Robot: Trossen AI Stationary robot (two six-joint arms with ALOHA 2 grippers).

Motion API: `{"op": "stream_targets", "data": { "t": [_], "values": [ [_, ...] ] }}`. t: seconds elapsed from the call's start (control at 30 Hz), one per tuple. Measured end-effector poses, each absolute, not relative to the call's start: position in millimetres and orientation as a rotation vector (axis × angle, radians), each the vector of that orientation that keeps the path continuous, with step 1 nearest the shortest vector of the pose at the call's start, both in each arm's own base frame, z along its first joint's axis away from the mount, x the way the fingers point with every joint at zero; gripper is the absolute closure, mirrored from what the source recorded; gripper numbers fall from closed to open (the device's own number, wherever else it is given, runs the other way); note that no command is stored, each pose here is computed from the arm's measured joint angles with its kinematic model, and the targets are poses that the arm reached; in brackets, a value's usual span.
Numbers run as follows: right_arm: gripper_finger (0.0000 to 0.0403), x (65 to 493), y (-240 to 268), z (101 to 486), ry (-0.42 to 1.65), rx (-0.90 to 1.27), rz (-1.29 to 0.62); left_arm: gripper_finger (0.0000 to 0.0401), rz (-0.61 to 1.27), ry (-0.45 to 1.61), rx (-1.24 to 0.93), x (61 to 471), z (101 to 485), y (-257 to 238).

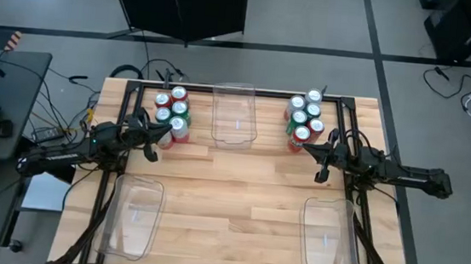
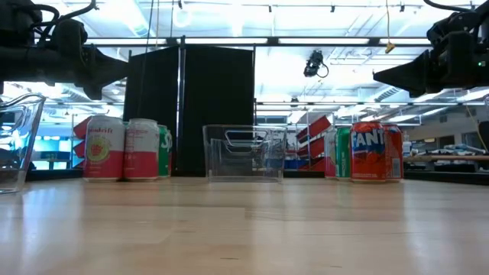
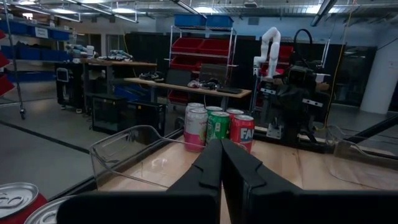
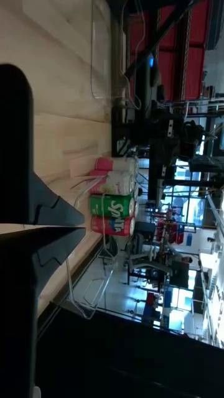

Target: Sort soda cans

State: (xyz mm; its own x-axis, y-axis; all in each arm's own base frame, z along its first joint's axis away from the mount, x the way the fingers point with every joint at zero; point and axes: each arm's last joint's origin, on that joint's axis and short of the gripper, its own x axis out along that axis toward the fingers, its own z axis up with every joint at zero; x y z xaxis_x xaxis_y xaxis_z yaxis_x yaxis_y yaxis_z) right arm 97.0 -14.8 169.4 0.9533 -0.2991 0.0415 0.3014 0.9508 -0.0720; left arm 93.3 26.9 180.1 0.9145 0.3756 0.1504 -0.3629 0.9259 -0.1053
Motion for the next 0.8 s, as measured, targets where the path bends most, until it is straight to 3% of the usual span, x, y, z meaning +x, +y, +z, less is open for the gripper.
{"op": "stream_targets", "data": {
  "t": [0.3,0.8],
  "values": [
    [0.0402,96.8,-14.8,172.9,-0.066,-0.076,-0.307,0.0391,0.379,-0.192,-0.075,93.0,182.2,26.8],
    [0.0396,92.2,-16.1,195.6,-0.316,0.011,-0.365,0.0391,0.377,-0.239,-0.073,92.1,186.6,26.6]
  ]
}}
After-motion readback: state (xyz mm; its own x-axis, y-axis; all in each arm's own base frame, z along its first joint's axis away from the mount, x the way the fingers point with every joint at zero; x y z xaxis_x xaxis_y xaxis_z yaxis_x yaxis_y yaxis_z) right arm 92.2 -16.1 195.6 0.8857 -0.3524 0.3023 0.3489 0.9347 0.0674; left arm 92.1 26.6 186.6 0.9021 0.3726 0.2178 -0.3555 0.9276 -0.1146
